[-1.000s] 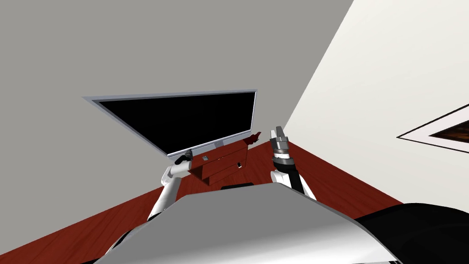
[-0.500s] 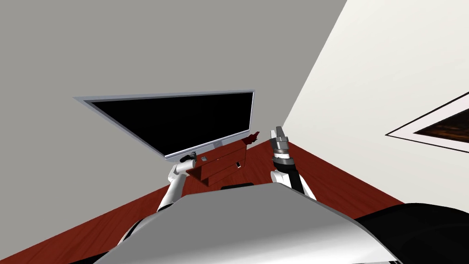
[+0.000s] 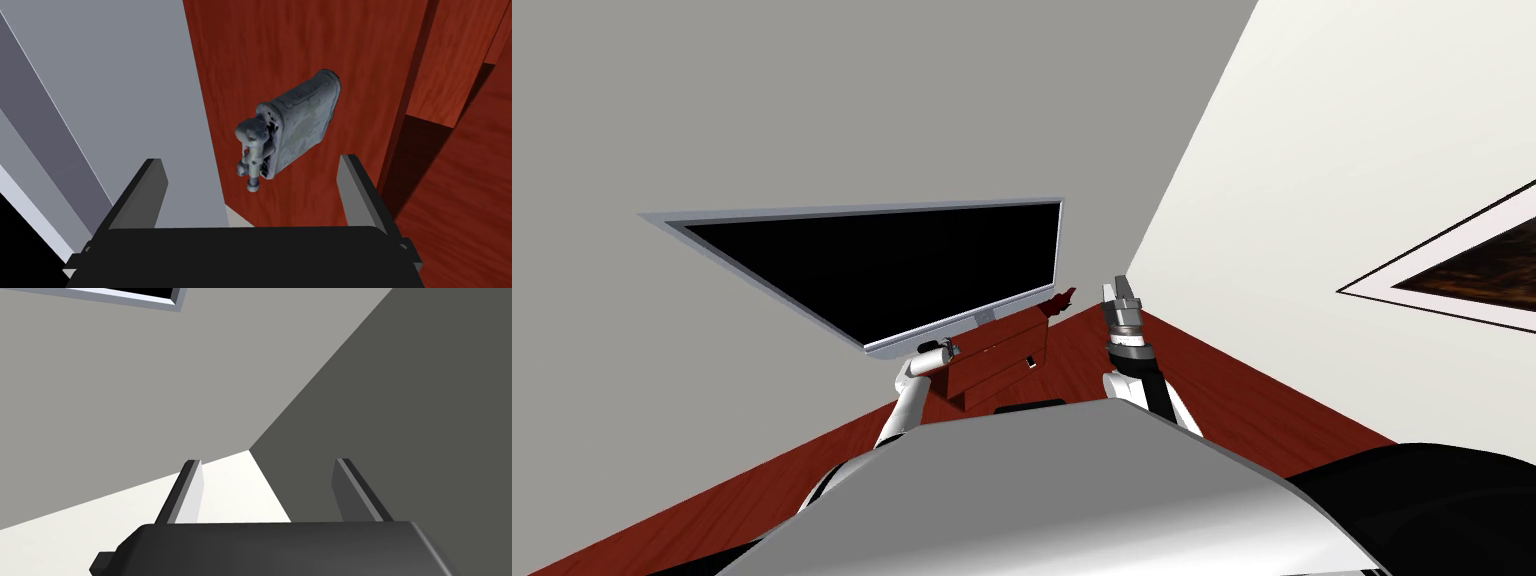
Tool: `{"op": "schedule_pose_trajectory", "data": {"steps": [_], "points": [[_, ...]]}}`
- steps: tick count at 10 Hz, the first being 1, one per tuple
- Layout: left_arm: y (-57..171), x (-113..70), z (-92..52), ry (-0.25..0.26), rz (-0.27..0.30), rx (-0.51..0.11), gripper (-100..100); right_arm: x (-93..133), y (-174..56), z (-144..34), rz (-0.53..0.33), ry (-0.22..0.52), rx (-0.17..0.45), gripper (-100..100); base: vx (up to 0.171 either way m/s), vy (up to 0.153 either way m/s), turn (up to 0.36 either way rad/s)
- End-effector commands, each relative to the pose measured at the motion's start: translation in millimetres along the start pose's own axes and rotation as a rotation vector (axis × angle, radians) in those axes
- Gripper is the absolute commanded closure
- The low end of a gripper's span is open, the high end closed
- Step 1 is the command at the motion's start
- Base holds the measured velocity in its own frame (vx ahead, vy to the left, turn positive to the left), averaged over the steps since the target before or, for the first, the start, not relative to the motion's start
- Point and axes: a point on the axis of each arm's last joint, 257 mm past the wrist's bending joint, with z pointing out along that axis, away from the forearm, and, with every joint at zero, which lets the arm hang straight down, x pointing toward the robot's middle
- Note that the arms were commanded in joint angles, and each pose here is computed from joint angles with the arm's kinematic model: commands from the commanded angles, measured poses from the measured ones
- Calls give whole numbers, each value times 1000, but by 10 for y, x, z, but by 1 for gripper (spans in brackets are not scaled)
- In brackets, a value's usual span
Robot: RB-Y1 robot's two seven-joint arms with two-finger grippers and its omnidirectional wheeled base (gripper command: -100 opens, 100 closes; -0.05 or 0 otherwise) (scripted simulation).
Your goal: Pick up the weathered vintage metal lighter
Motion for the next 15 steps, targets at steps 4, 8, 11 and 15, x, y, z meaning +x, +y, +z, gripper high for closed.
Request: {"op": "schedule_pose_trajectory", "data": {"steps": [4, 8, 11, 15], "points": [[83, -24, 59, -4, -7, -4, -100, 0, 0, 0, 0, 0, 0, 0, 19, 7, -24], [126, -42, 91, -7, -11, -4, 100, 0, 0, 0, 0, 0, 0, 0, 19, 12, -18], [136, -44, 92, -8, -8, -6, 100, 0, 0, 0, 0, 0, 0, 0, 0, 0, 0], [57, -10, 38, -2, -5, -4, 100, 0, 0, 0, 0, 0, 0, 0, -14, -8, 27]]}}
